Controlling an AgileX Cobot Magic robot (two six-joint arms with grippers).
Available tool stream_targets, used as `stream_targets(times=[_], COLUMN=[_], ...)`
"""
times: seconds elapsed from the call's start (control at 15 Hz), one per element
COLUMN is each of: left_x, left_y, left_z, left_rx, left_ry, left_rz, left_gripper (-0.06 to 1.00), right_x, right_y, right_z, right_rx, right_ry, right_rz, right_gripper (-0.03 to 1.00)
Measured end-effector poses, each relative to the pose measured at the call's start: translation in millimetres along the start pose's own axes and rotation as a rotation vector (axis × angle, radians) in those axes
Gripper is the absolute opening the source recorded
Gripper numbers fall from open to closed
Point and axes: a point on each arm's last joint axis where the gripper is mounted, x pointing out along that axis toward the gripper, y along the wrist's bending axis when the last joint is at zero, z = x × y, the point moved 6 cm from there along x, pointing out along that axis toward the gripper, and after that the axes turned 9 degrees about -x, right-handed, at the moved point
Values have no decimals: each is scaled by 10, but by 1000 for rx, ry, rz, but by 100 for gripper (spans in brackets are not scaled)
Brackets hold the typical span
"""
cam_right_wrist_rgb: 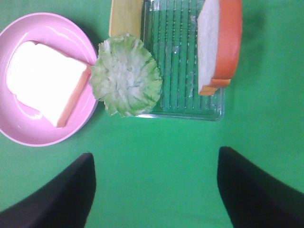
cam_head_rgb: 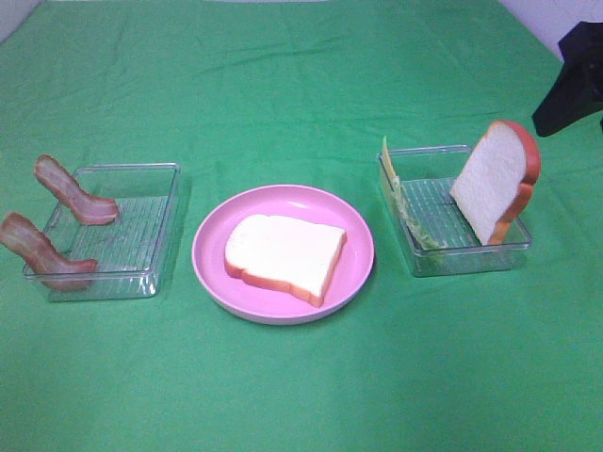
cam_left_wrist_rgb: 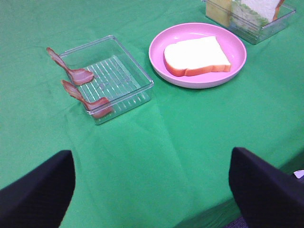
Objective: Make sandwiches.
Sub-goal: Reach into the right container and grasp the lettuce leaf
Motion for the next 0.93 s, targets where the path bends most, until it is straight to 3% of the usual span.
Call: stream_targets(times=[0.13, 0.33, 0.6, 0.93], left_x=[0, 0, 0, 0], left_y=[0, 0, 0, 0], left_z=[0, 0, 0, 0], left_rx=[0, 0, 0, 0], left_ry=[0, 0, 0, 0], left_rz=[0, 0, 0, 0], left_gripper=[83, 83, 83, 83], right_x=[152, 409, 824, 1367], right_y=[61, 382, 685, 614], right_z=[137, 353, 526, 610], right_rx=[-37, -161, -148, -101], right_ry=[60, 112, 190, 295], right_rz=[32, 28, 20, -17], right_gripper=[68, 68, 68, 68])
